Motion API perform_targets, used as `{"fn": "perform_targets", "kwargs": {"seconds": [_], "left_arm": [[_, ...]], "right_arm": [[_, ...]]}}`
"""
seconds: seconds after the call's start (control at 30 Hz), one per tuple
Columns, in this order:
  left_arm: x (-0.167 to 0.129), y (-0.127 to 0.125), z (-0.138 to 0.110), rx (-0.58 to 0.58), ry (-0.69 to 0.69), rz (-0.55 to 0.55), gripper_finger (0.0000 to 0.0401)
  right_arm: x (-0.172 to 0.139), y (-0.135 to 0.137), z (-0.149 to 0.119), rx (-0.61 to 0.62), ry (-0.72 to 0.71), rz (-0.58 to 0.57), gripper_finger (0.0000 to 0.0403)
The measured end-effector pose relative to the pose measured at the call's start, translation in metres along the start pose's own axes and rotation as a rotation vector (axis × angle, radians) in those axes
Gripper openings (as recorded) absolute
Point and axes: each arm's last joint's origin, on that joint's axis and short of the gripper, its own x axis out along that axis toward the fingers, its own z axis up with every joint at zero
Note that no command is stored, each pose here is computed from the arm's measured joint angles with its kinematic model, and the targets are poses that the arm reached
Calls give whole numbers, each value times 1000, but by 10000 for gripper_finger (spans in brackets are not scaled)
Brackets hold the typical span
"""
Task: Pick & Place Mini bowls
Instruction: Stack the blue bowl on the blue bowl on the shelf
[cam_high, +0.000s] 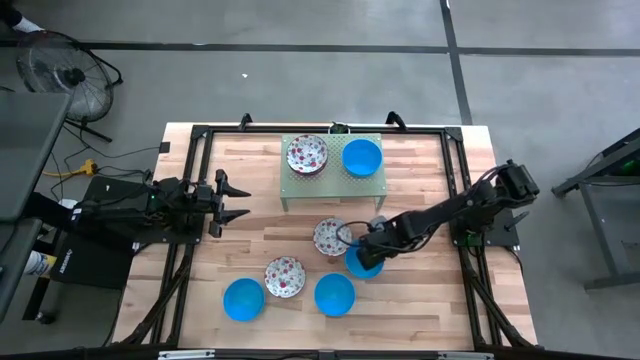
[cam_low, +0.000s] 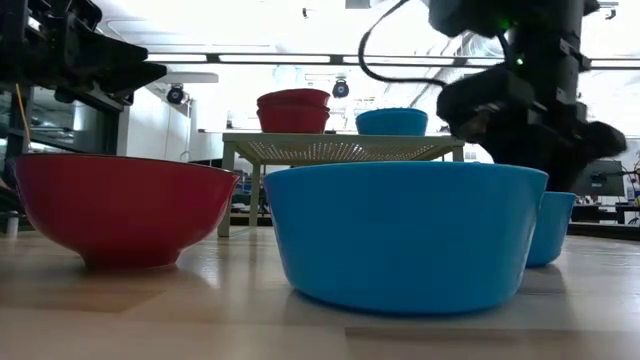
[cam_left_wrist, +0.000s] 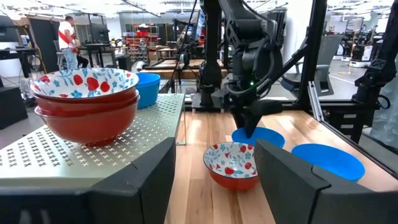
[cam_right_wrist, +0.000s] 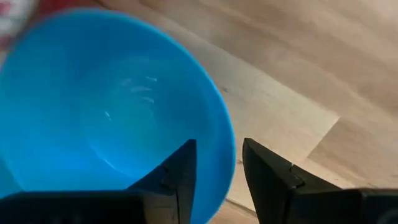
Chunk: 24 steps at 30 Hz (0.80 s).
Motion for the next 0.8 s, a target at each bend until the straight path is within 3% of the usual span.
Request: {"fn": "perform_targets", "kwargs": {"seconds": [0.23,0.53,0.8], "left_arm": [[0,0,-1,-3,12,-6,213],[0,0,-3,-7,29,-6,213],[0,0,-3,-8,28,-7,213]], "right_arm": [[4,-6,-2,5,46,2,94],[-19,-12,4,16,8,39,61],[-20,-11,8,-5,7,57,9]]}}
